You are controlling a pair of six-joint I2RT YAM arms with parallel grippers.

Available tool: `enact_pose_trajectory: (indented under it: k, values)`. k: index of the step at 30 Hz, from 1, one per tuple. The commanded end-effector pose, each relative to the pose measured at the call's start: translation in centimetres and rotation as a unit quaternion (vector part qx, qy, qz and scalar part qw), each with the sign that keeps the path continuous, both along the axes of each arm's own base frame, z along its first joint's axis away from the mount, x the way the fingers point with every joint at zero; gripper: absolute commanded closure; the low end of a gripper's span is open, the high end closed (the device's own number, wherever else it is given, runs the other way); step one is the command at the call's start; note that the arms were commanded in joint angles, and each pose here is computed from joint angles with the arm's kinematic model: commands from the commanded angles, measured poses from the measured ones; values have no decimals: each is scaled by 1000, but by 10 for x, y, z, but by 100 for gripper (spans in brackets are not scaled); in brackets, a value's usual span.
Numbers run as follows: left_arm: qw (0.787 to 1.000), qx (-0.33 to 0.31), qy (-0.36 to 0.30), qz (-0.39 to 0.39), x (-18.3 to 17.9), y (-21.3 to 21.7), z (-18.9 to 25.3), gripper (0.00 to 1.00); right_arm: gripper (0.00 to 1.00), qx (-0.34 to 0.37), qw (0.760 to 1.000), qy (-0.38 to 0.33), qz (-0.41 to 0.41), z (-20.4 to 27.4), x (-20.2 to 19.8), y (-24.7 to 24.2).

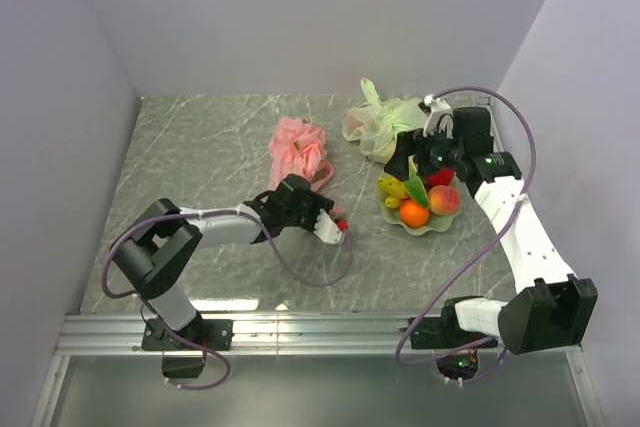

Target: Place the fake fruits into the plastic bag and tie a complex knot

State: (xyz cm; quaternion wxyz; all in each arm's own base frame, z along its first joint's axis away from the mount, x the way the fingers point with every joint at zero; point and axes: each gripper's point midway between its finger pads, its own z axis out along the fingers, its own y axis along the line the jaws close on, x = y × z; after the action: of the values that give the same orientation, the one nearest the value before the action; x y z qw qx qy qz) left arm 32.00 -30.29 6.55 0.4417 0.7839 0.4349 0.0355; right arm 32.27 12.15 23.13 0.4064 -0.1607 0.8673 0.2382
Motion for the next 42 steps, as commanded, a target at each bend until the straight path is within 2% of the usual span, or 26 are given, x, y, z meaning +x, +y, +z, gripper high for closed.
enact_pose_trajectory:
  k: [1, 2, 4, 5, 6, 8, 11, 15, 17, 22, 29, 35, 38, 40, 41, 42]
  values:
    - [997, -66, 37, 34, 3, -13, 52, 55, 1, 11, 999, -30, 22, 16, 3, 12]
    - [990, -118, 68, 41, -8, -16, 79, 70, 1, 10, 999, -29, 25, 15, 3, 14]
    - [980, -153, 113, 54, -21, -9, 100, 82, 1, 11, 999, -36, 28, 17, 7, 17]
    - [968, -201, 141, 52, -35, -7, 128, 96, 1, 13, 999, -36, 33, 16, 7, 22]
    - [962, -215, 160, 54, -44, -2, 135, 99, 1, 16, 998, -42, 37, 19, 9, 26]
    - [944, -269, 182, 59, -56, 13, 168, 100, 1, 21, 998, -40, 54, 19, 9, 39]
    - [923, -315, 218, 37, -78, 27, 193, 100, 1, 31, 994, -53, 86, 31, 9, 64]
    - [896, -370, 241, 49, -86, 45, 212, 100, 1, 46, 989, -44, 134, 36, 1, 100]
    - [883, -391, 254, 51, -88, 53, 221, 100, 1, 62, 987, -17, 146, 29, -6, 116]
    - [870, -413, 268, 39, -100, 58, 225, 100, 1, 91, 976, 27, 197, 17, -31, 155]
    - [863, -427, 266, 38, -103, 61, 231, 100, 1, 90, 961, 38, 260, 13, -70, 193]
    - [846, -450, 283, 44, -104, 60, 237, 100, 1, 103, 949, 71, 289, -5, -82, 226]
    - [840, -462, 282, 48, -103, 62, 242, 100, 2, 89, 952, 73, 283, -20, -80, 237]
    - [834, -469, 287, 48, -105, 63, 246, 100, 7, 83, 955, 87, 271, -34, -76, 240]
    - [832, -471, 290, 49, -106, 64, 247, 100, 26, 74, 959, 87, 261, -39, -71, 240]
    - [830, -473, 290, 56, -105, 65, 247, 100, 38, 61, 961, 90, 254, -48, -66, 238]
